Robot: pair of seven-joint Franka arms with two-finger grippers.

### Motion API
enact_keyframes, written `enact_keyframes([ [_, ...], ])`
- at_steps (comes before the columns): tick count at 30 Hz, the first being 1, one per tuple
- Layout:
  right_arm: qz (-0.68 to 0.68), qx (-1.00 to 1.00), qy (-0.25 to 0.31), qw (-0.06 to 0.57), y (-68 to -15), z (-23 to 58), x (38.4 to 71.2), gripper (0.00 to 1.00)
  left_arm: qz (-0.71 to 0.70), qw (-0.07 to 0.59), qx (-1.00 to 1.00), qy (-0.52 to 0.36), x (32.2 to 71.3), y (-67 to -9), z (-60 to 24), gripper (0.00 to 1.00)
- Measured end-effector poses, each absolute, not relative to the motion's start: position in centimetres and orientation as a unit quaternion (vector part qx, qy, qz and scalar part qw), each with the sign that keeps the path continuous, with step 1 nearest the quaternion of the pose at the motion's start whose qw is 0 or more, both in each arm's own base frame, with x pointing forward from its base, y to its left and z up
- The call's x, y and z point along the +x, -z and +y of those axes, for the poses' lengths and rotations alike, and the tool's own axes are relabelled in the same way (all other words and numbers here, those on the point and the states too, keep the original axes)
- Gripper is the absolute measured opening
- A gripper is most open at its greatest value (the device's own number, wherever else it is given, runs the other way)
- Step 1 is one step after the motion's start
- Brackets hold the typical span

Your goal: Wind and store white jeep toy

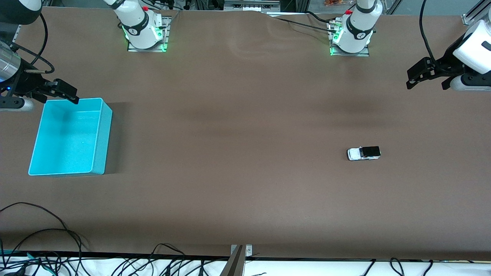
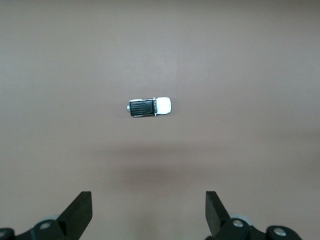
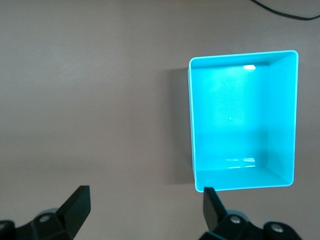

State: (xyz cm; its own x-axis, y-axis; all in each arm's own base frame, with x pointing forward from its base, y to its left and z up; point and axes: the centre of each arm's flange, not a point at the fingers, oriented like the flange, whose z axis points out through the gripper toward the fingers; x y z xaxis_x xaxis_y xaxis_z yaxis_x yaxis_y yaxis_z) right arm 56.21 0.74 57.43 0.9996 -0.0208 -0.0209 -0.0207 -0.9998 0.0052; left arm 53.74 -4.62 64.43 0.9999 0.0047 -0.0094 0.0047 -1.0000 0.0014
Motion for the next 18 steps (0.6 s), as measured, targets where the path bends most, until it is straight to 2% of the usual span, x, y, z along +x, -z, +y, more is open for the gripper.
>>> enact_keyframes([
  [18, -0.01, 1.0, 0.014, 0.003, -57.36, 0.74, 56.13, 1.0, 0.004, 0.001, 1.0, 0.007, 54.03, -64.18, -4.45, 1.0],
])
